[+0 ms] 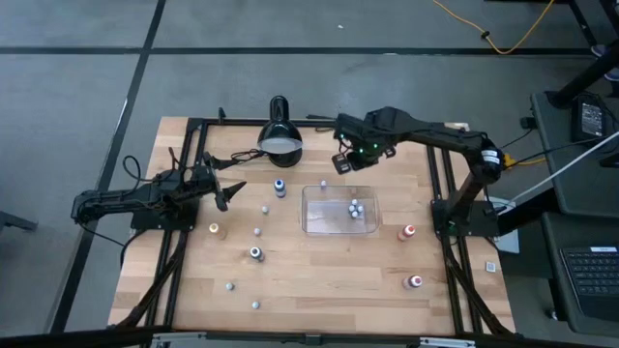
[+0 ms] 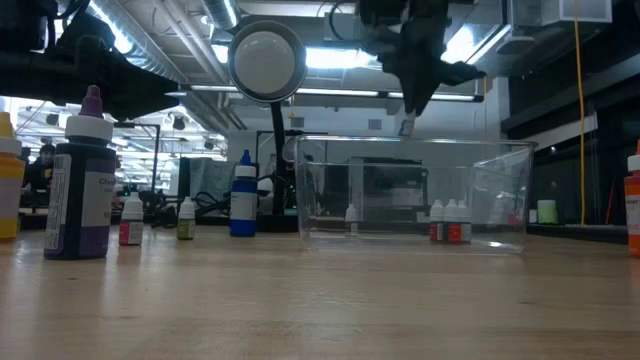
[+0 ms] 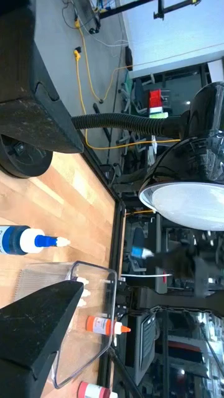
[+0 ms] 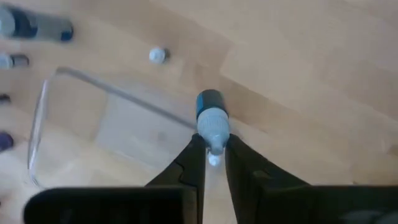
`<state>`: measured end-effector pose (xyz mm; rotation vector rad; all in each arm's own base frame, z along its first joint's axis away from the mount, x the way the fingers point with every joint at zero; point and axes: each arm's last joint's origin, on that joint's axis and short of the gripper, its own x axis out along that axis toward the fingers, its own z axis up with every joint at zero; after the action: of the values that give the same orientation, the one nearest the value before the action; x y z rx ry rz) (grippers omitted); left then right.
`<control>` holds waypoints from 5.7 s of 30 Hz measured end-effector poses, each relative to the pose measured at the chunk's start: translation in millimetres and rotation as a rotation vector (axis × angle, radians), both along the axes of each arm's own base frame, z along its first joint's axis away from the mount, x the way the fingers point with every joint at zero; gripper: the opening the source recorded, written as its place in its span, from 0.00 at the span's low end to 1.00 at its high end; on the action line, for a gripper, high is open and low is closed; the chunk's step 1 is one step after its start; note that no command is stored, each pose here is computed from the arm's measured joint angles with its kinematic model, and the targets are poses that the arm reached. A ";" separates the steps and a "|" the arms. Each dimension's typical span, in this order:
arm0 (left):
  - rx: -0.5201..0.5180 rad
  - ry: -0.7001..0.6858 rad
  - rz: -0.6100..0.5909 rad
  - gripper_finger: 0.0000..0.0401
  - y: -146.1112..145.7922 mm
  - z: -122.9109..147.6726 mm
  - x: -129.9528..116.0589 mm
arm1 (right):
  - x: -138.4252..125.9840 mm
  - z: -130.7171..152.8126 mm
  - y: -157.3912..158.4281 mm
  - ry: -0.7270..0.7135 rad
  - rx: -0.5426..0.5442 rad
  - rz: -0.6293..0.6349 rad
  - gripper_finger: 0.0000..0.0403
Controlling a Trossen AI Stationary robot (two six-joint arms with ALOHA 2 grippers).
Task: Pick & Place food coloring
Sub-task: Put the small blue food coloring bottle into the transparent bin, then put the small brown food coloring bottle into the transparent bin
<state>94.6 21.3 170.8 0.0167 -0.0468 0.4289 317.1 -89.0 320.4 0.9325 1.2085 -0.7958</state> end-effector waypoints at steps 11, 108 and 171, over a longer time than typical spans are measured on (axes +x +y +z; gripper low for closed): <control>0.000 0.000 0.000 0.87 0.0 -0.1 0.0 | 3.7 -13.9 71.6 0.056 0.046 0.021 0.13; 0.000 0.000 0.000 0.87 0.0 0.0 0.0 | 26.8 -22.3 60.3 0.010 -0.152 -0.011 0.56; 0.000 0.000 0.000 0.87 0.0 -0.1 0.0 | 89.8 -153.7 -50.5 -0.031 0.261 -0.175 0.64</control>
<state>94.6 21.3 170.7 0.0168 -0.0466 0.4289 407.0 -139.5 166.7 1.2736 1.2345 -0.7694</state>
